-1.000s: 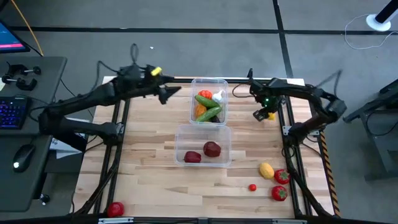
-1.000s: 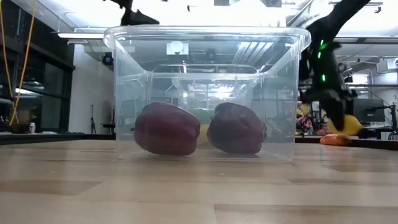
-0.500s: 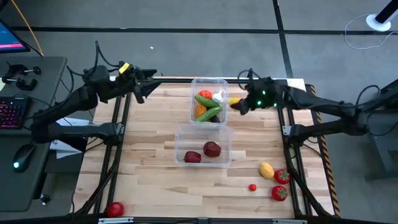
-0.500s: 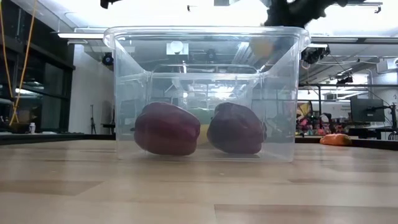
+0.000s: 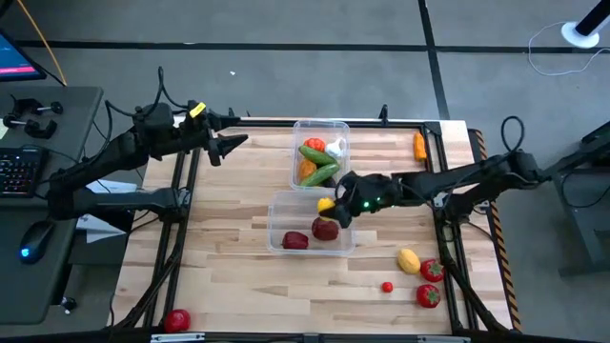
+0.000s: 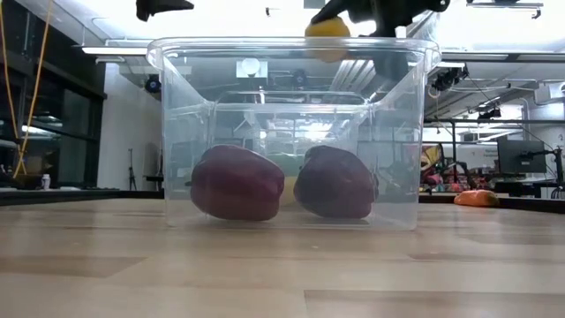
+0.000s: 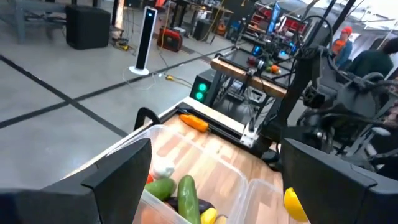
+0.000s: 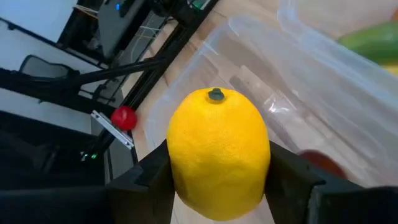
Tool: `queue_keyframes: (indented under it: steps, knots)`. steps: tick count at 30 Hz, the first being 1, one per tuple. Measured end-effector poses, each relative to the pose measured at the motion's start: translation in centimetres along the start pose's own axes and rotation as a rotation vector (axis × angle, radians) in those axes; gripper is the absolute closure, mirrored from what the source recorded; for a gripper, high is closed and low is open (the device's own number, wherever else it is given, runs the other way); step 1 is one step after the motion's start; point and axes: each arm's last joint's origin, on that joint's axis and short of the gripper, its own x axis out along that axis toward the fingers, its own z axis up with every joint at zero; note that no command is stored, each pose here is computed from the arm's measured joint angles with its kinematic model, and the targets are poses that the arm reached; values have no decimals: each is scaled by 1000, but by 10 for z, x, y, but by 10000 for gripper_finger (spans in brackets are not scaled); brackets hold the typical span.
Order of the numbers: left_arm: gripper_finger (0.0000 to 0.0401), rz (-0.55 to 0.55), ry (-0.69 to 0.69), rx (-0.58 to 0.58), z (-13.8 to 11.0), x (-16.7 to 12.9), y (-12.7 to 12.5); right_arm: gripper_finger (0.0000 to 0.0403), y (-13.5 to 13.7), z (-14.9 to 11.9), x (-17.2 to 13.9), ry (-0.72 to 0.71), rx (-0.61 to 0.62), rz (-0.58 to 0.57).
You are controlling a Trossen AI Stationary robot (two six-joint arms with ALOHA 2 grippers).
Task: Sort produce into baskets
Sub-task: Put the yellow lemon into the bottom transparent bin, then put the yellow lemon in the bottom transparent bin
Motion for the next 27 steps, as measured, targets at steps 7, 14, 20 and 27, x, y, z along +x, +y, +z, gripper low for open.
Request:
queue_keyframes:
  steps: [7,14,20,27]
  knots:
    - [56,-3,-7,-44,1,0,0,174,0,-5,7,45,-43,22]
    - [56,7,16,-129,-2,11,1,103,18,5,-2,107,-281,115]
    - [56,-10,53,-200,-7,28,-4,90,35,20,-33,281,-480,-47]
    - [56,-78,102,-220,-17,55,-20,89,31,-17,-74,587,-457,-359]
